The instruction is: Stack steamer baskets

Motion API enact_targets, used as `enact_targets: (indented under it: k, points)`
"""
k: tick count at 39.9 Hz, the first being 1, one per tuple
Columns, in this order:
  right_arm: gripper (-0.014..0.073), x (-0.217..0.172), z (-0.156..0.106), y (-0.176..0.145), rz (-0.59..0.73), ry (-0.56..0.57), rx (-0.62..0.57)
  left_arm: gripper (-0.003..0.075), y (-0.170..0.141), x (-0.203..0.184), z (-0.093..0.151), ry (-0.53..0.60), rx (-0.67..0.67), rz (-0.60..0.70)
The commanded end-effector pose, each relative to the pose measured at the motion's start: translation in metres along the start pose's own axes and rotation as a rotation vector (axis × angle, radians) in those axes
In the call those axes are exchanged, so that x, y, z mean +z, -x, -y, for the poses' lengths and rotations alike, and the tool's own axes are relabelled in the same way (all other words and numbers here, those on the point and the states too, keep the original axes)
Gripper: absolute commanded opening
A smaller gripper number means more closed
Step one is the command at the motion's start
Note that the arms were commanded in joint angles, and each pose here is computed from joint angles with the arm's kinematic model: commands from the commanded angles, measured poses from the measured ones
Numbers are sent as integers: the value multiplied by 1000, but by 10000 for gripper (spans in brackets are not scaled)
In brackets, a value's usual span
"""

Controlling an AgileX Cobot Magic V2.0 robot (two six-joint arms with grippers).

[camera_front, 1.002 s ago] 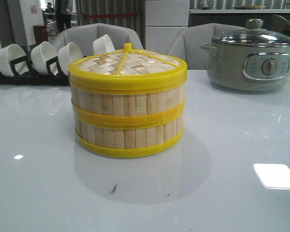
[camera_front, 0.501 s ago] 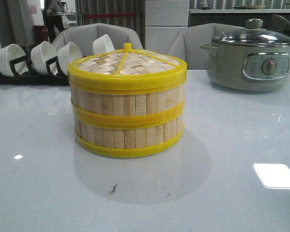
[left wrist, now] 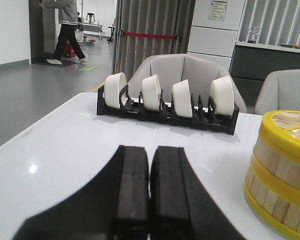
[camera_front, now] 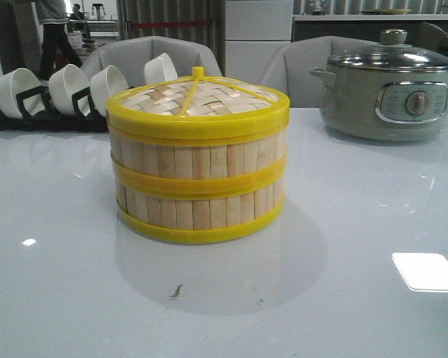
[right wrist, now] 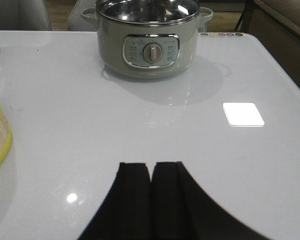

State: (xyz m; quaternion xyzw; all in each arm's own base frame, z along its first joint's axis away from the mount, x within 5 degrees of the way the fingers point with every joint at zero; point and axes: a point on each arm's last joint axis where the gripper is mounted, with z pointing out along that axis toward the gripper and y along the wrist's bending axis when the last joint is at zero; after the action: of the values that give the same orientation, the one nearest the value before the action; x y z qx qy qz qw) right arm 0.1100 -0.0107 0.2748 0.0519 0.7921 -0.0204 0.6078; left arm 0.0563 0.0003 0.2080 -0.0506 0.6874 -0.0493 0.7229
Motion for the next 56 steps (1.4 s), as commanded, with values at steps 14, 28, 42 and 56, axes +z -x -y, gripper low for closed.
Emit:
enact_targets:
  k: [14, 28, 42, 56]
  points:
    - [56, -2, 0, 17, 109, 1, -4, 91, 6, -1, 1, -8, 33, 74]
    - [56, -2, 0, 17, 109, 1, -4, 91, 6, -1, 1, -8, 33, 74]
    - [56, -2, 0, 17, 109, 1, -4, 91, 6, -1, 1, -8, 33, 74]
    - [56, -17, -1, 21, 233, 21, 53, 91, 6, -1, 1, -8, 33, 74]
